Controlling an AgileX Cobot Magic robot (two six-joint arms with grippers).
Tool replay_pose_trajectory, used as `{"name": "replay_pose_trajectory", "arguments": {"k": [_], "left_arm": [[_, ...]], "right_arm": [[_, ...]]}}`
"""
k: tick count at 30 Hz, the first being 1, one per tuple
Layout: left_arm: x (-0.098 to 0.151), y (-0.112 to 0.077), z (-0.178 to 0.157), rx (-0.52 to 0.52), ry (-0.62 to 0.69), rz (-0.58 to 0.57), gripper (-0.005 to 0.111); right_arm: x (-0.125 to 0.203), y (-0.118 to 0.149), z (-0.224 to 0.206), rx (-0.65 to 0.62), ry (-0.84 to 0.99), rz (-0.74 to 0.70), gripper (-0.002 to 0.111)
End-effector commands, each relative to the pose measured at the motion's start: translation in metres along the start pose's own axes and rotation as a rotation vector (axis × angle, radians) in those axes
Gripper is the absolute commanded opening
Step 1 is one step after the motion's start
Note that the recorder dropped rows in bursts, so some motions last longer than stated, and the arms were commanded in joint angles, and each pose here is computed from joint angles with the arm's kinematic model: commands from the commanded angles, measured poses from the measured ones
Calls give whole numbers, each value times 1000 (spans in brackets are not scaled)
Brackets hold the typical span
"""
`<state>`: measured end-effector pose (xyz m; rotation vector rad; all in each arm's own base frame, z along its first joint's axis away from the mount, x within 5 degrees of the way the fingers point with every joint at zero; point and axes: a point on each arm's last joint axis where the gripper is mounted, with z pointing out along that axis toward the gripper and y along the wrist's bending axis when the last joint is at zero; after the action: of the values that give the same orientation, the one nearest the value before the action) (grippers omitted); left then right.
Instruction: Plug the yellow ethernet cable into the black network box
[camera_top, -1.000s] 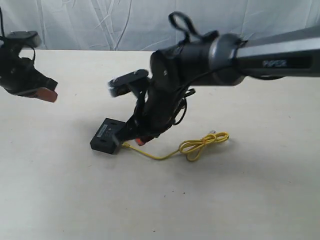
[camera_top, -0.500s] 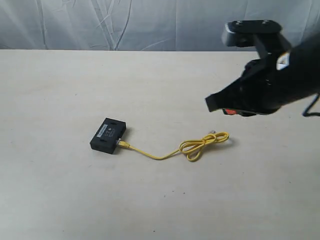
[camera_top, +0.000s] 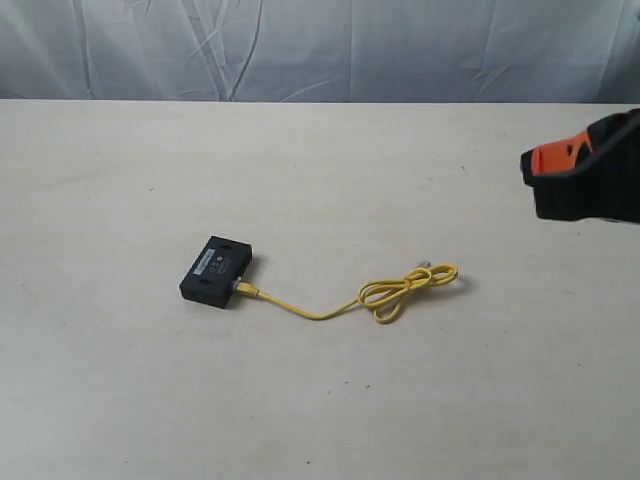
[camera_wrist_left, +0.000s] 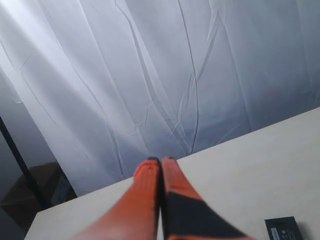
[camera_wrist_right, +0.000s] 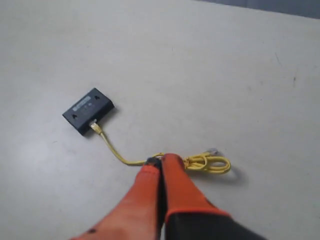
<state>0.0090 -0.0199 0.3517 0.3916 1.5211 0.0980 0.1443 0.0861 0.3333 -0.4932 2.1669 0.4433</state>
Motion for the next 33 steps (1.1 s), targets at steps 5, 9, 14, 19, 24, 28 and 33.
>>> {"name": "replay_pose_trajectory", "arguments": {"k": [5, 9, 14, 19, 24, 28, 33], "left_arm": [[1, -2, -5, -7, -20, -7, 0], [1, -2, -5, -8, -19, -5, 0], [1, -2, -5, -8, -19, -3, 0], [1, -2, -5, -8, -19, -3, 0], [1, -2, -5, -8, -19, -3, 0], [1, -2, -5, -8, -19, -3, 0], [1, -2, -5, -8, -19, -3, 0]], "right_arm": [[1, -13, -68, 140, -300, 45, 0], [22, -16, -99, 276, -421, 73, 0], [70, -20, -101, 449, -447, 63, 0], [117, -31, -70, 500, -330, 51, 0], [153, -39, -43, 514, -369, 48, 0], [162, -40, -40, 509, -434, 58, 0], [179, -43, -22, 443, -392, 99, 0]]}}
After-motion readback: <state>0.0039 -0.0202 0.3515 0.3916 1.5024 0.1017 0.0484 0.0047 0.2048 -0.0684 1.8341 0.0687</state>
